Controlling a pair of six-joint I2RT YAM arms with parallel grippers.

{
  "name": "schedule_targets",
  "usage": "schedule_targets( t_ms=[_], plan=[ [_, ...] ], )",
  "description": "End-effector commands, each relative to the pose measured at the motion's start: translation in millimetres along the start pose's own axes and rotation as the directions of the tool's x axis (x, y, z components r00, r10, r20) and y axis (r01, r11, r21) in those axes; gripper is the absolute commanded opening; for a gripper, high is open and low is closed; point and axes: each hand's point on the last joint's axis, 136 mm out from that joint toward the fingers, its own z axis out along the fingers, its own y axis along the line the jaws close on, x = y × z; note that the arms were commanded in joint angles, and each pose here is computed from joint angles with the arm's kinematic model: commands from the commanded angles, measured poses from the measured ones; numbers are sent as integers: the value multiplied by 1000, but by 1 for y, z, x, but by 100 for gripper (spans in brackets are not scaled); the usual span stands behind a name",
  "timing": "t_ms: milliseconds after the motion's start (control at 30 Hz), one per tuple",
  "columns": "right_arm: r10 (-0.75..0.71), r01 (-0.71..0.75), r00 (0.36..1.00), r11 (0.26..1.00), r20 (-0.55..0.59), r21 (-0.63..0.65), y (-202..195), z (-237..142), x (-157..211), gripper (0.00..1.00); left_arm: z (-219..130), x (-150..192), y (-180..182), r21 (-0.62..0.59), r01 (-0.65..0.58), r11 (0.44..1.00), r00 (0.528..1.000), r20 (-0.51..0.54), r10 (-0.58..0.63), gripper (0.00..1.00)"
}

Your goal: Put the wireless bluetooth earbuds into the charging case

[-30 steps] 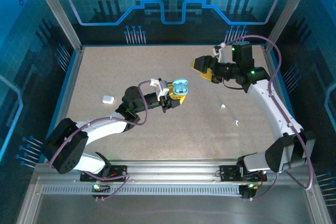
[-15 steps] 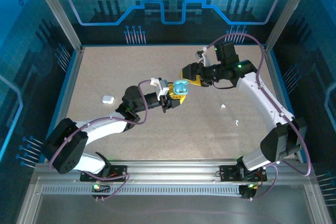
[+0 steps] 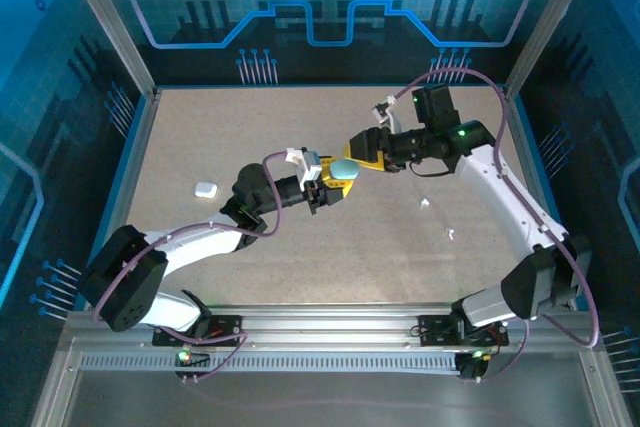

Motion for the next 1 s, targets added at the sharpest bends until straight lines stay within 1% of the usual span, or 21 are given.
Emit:
schedule_targets(
  t_ms=[0, 133, 267, 667, 967],
  plan=[
    [13, -11, 1000, 994, 14, -106, 11, -13, 5, 75, -1, -34, 5, -8, -14, 1000, 996, 89, 15, 35],
    [66, -72, 997, 981, -38, -183, 12, -13, 12, 73, -2, -37, 6, 3, 9, 1000, 994, 112, -9, 35],
    [107, -123, 991, 967, -83, -221, 10, -7, 17, 71, 0, -40, 5, 19, 19, 1000, 992, 123, -21, 35],
    [103, -129, 988, 959, -115, -253, 16, 9, 10, 64, 3, -39, 5, 35, 25, 999, 993, 113, -29, 34],
    [98, -129, 986, 959, -133, -252, 19, 20, 9, 51, 3, -36, 6, 30, 26, 999, 994, 104, -29, 35]
  ],
)
